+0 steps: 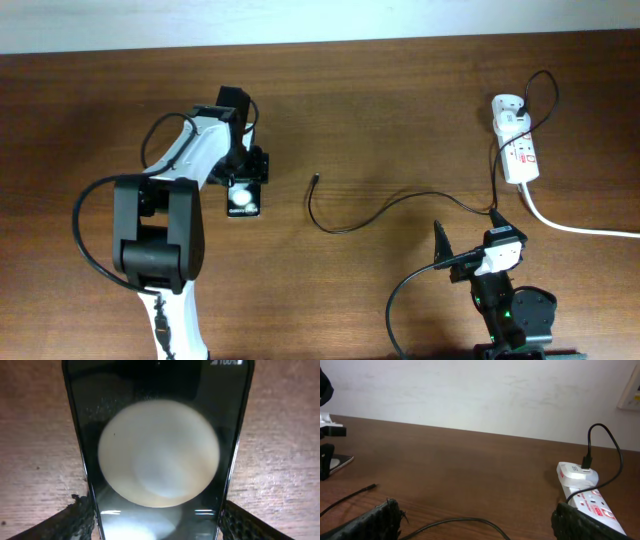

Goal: Plug charger to phone and switch on socket
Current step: 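Lower the left gripper and close it on the phone's sides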

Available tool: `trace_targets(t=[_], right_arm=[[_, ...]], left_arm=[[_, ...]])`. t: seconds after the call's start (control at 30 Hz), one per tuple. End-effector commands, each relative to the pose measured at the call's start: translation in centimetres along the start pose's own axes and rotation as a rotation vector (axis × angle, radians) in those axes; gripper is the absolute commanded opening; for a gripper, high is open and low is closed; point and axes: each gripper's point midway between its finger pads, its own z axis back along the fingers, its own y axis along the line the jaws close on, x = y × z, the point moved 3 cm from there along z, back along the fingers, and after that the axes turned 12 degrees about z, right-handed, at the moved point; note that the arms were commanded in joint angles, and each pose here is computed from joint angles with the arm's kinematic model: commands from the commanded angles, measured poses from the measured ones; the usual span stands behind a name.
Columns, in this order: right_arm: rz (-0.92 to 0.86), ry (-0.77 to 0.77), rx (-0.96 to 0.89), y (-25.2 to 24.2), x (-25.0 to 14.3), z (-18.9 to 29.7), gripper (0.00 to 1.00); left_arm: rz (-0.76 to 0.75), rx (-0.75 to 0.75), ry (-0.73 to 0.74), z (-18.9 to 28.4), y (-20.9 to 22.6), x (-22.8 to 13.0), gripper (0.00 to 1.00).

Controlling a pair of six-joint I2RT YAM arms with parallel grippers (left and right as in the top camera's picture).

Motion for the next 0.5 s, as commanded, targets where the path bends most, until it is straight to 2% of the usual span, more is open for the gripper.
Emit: trace_targets(t=[0.0,0.17,0.2,0.3,0.47], right_arm=[[-0.009,0.006,0.011,0.21,-0.28,-0.02,0.99],[-0.009,0.006,0.011,0.21,-0.28,-0.02,0.99],[-0.009,0.006,0.011,0.21,-0.28,-0.02,0.99],[-0.009,0.006,0.011,0.21,-0.28,-0.02,0.99],[-0.009,0.006,0.011,0.21,-0.28,-0.02,0.99]], left_arm=[[-0.003,-0.027,0.123,-2.43,-0.19,-2.49,0.82],[-0.074,-0.027,0.134,-2.4,-0.11,-2.75,0.82],[-0.082,-0.028,0.133,-2.41,-0.1,-2.73,0.88],[-0.104,-0.032,0.125,-2.43,-0.16,-2.58,0.93],[-0.121,-0.02,0.156,-2.34,0.13,-3.23,0.92]])
